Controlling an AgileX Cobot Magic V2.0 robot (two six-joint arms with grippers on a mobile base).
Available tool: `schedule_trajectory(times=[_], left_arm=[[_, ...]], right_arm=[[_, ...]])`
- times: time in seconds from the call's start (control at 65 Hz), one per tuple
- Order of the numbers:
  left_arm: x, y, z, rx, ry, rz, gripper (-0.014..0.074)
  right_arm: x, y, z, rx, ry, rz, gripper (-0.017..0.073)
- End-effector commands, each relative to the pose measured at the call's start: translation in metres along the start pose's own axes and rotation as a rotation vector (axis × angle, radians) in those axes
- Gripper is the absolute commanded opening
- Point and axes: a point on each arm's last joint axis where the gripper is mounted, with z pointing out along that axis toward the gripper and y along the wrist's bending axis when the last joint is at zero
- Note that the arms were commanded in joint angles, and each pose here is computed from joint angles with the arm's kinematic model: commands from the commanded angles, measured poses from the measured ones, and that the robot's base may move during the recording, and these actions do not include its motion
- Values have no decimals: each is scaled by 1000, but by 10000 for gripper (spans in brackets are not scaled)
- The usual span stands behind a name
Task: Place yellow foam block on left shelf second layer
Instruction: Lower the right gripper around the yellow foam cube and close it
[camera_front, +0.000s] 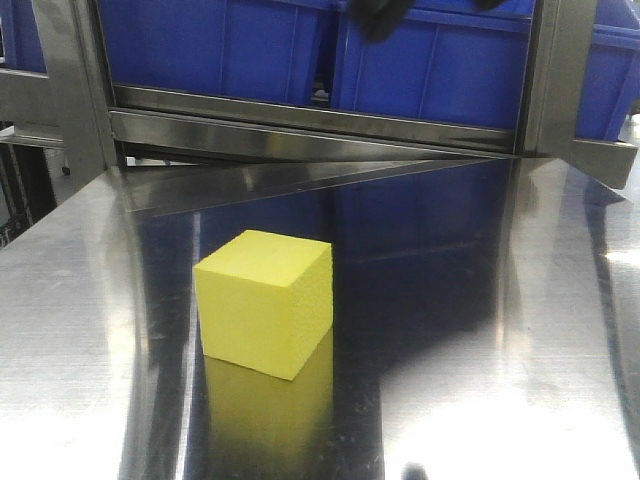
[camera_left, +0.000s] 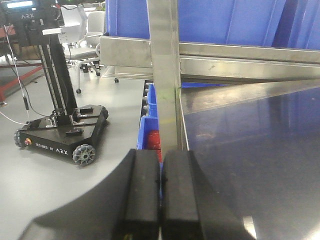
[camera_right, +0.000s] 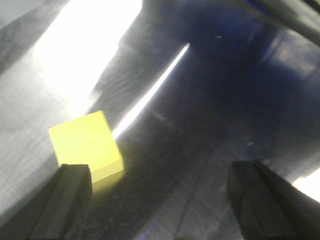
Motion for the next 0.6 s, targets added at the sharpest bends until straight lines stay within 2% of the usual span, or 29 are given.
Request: schedule_trajectory(times=[0.0,0.077,0.216,0.339,0.446,0.585], left_arm=[[0,-2,0,25,-72,-7,136],[0,-2,0,25,-72,-7,136],[0,-2,0,25,-72,-7,136],[0,-2,0,25,-72,-7,136],[0,-2,0,25,-72,-7,136],[0,-2,0,25,-72,-7,136]], right_arm=[[-23,10,-2,-18,-65,-74,624],[-31,22,11,-42,-26,-121,624],[-39,39,27,-99,44,-170,624],[-41,48,39,-147,110,-201,624],[-36,47,51,-163,171,-222,624],[-30,38,68,-155,233,-207,624]])
